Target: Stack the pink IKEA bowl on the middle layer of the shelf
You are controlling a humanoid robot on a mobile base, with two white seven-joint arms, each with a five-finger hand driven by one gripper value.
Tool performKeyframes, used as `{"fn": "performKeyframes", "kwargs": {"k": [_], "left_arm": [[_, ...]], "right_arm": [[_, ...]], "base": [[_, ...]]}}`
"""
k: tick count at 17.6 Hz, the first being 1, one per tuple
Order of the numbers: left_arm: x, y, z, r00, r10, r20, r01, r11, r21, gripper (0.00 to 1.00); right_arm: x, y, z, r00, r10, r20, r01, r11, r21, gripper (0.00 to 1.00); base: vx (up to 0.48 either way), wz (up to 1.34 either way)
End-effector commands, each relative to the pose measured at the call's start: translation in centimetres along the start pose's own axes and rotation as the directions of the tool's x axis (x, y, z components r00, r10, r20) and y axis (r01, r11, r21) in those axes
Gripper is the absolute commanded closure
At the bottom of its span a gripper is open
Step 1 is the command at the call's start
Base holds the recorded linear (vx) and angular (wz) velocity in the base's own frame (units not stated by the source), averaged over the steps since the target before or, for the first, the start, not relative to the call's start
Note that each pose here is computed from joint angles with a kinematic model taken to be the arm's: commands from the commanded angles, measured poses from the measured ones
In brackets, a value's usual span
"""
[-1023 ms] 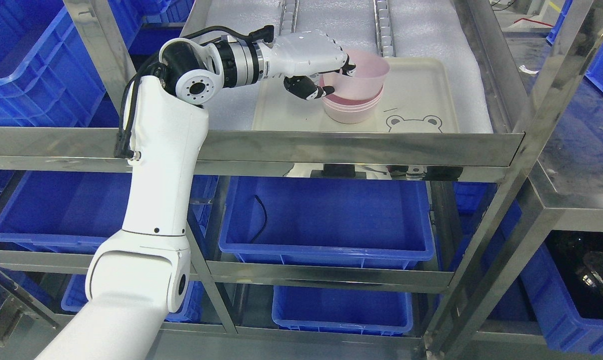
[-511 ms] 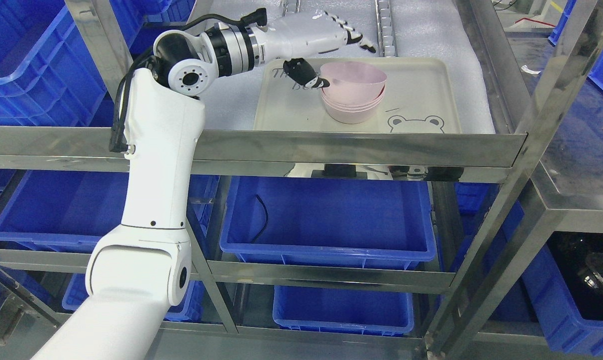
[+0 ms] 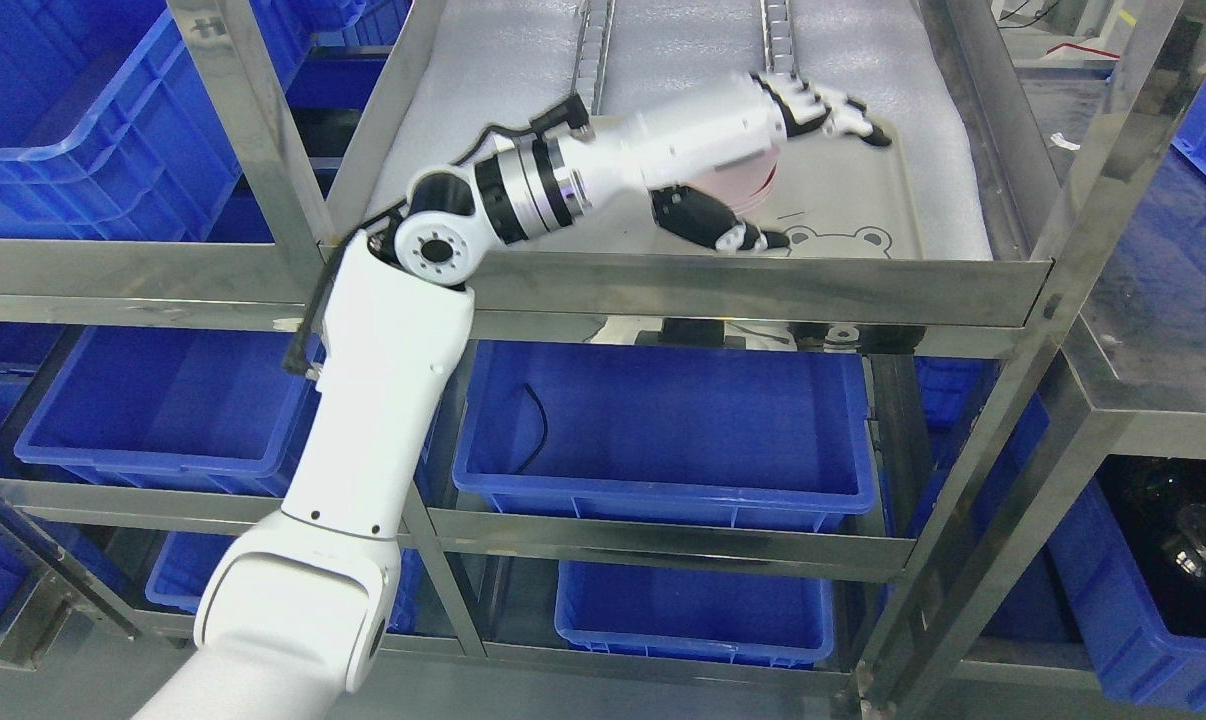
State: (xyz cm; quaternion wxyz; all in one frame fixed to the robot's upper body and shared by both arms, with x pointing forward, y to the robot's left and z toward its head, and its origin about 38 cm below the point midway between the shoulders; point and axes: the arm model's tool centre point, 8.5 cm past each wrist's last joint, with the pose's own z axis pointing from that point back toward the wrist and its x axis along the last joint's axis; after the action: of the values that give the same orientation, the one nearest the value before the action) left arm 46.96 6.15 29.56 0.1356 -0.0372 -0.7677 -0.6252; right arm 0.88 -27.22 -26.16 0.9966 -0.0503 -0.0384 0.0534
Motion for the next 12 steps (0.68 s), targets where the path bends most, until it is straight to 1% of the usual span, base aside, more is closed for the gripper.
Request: {"fn": "performKeyframes", "kwargs": {"k": [1, 2, 4, 5, 6, 7, 8, 9, 10, 12], "left_arm": [[6.6, -17.3, -1.4, 0.954, 0.280, 0.110, -0.251, 0.941, -0.226, 0.20], [6.0, -19.2, 0.9, 0.939, 0.341, 0.040, -0.330, 0.929, -0.169, 0.19], [5.6, -23.1, 5.4, 0.885, 0.459, -0.079, -0.464, 0.883, -0.066, 0.08], [6.1, -25.9, 8.3, 0.834, 0.532, -0.149, -0.538, 0.843, -0.003, 0.03], [7.3, -30.1, 11.7, 0.744, 0.627, -0.229, -0.632, 0.773, 0.064, 0.01], [7.6, -32.2, 14.0, 0.680, 0.677, -0.281, -0.675, 0.728, 0.120, 0.00], [6.9, -33.0, 16.3, 0.623, 0.715, -0.316, -0.688, 0.694, 0.212, 0.00], [5.9, -33.1, 18.3, 0.577, 0.748, -0.328, -0.672, 0.663, 0.331, 0.00], [4.6, -32.6, 20.6, 0.537, 0.775, -0.333, -0.610, 0.630, 0.481, 0.00], [2.7, -31.7, 23.5, 0.501, 0.789, -0.356, -0.464, 0.592, 0.659, 0.00]], "right_arm": [[0.2, -1.1, 0.0, 1.000, 0.002, 0.012, -0.001, 1.000, -0.018, 0.00], [0.2, -1.1, 0.0, 1.000, 0.002, 0.012, -0.001, 1.000, -0.018, 0.00], [0.2, -1.1, 0.0, 1.000, 0.002, 0.012, -0.001, 1.000, -0.018, 0.00], [0.3, -1.1, 0.0, 1.000, 0.002, 0.013, -0.001, 1.000, -0.019, 0.00], [0.2, -1.1, 0.0, 1.000, 0.002, 0.012, -0.001, 1.000, -0.018, 0.00], [0.3, -1.1, 0.0, 1.000, 0.002, 0.013, -0.001, 1.000, -0.019, 0.00], [0.2, -1.1, 0.0, 1.000, 0.002, 0.012, -0.001, 1.000, -0.018, 0.00], [0.3, -1.1, 0.0, 1.000, 0.002, 0.013, -0.001, 1.000, -0.019, 0.00], [0.3, -1.1, 0.0, 1.000, 0.002, 0.013, -0.001, 1.000, -0.019, 0.00], [0.2, -1.1, 0.0, 1.000, 0.002, 0.012, -0.001, 1.000, -0.018, 0.00]], "base": [[-0.079, 0.09], [-0.079, 0.09], [-0.055, 0.05], [-0.044, -0.10], [-0.055, -0.20], [-0.055, -0.20], [-0.053, -0.20], [-0.053, -0.20], [-0.047, -0.12], [-0.044, -0.10]]}}
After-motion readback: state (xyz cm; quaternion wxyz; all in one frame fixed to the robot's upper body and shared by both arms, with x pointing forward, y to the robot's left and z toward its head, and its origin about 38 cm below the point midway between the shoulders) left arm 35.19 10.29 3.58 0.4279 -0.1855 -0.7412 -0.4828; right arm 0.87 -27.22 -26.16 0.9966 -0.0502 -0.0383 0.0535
